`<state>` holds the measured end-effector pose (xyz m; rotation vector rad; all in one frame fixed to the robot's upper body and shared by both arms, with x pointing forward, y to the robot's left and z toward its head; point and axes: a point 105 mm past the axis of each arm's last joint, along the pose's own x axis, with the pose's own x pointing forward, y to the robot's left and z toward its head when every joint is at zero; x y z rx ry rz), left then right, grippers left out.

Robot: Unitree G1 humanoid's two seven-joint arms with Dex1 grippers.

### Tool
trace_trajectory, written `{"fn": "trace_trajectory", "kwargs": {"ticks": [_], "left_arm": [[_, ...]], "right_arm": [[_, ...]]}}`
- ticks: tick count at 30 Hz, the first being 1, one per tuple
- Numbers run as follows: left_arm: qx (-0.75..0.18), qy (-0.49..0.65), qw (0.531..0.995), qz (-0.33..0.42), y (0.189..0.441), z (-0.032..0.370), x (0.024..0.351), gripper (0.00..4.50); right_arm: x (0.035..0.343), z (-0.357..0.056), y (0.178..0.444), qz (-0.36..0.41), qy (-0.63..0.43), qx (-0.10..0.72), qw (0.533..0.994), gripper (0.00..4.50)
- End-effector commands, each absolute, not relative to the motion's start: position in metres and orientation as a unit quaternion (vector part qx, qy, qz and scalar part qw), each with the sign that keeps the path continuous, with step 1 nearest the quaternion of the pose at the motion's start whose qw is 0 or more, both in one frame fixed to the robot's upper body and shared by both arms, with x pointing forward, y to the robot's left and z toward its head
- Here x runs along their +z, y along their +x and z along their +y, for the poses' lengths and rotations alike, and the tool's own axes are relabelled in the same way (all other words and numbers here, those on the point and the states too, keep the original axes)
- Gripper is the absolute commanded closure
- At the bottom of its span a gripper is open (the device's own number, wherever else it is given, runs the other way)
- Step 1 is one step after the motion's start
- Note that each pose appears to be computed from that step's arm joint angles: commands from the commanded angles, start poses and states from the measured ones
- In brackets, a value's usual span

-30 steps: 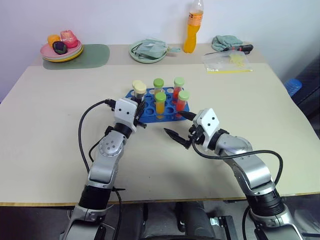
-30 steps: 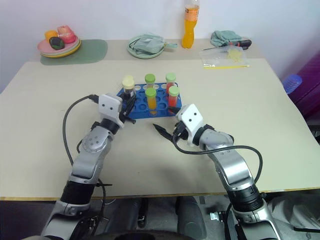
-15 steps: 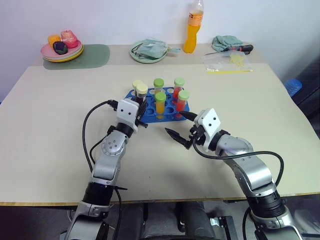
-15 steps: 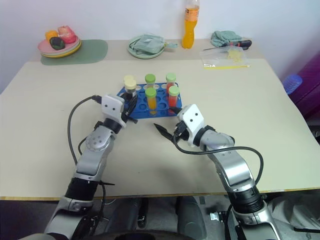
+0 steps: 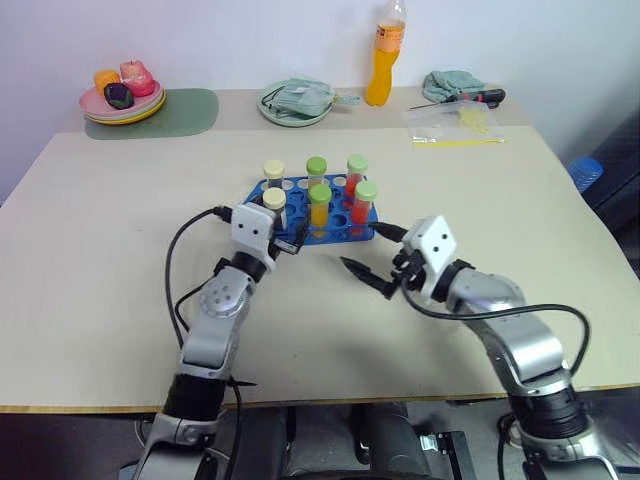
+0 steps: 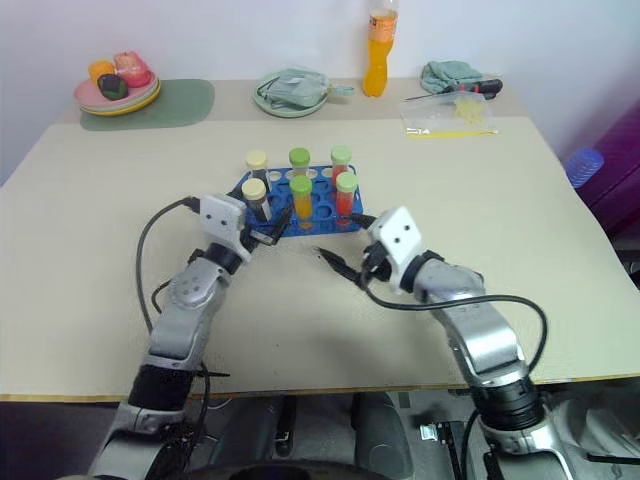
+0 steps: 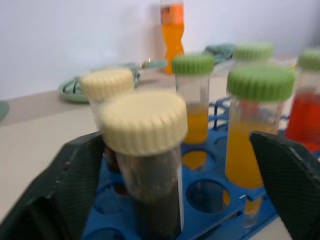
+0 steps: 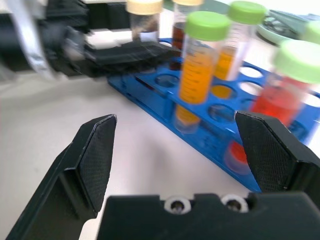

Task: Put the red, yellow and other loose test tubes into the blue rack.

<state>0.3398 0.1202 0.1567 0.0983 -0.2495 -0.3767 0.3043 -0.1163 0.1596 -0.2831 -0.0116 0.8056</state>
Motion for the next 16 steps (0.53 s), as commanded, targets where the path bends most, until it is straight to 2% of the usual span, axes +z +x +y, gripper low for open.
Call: {"fn": "trace_trajectory", "kwargs": {"ticks": [1, 4, 7, 8, 10, 16], "left_arm": [[-0.201, 0.051, 0.97, -0.125, 0.314, 0.157, 0.179, 0.05], [-0.209, 0.082, 0.971, -0.087, 0.297, 0.189, 0.177, 0.05], [-0.191, 0.151, 0.97, -0.003, 0.273, 0.25, 0.162, 0.05], [-0.19, 0.16, 0.968, 0.014, 0.267, 0.259, 0.159, 0.05], [-0.201, 0.174, 0.963, 0.037, 0.261, 0.265, 0.153, 0.05], [-0.189, 0.169, 0.966, 0.044, 0.266, 0.266, 0.144, 0.05]], "right_arm": [[0.181, -0.159, 0.292, -0.008, -0.132, 0.375, 0.917, 0.29], [0.179, -0.188, 0.282, 0.027, -0.145, 0.361, 0.921, 0.29], [0.173, -0.238, 0.273, 0.073, -0.154, 0.309, 0.935, 0.29], [0.173, -0.249, 0.271, 0.081, -0.152, 0.302, 0.938, 0.29], [0.168, -0.257, 0.268, 0.095, -0.157, 0.305, 0.935, 0.29], [0.16, -0.257, 0.274, 0.099, -0.169, 0.311, 0.93, 0.29]]}}
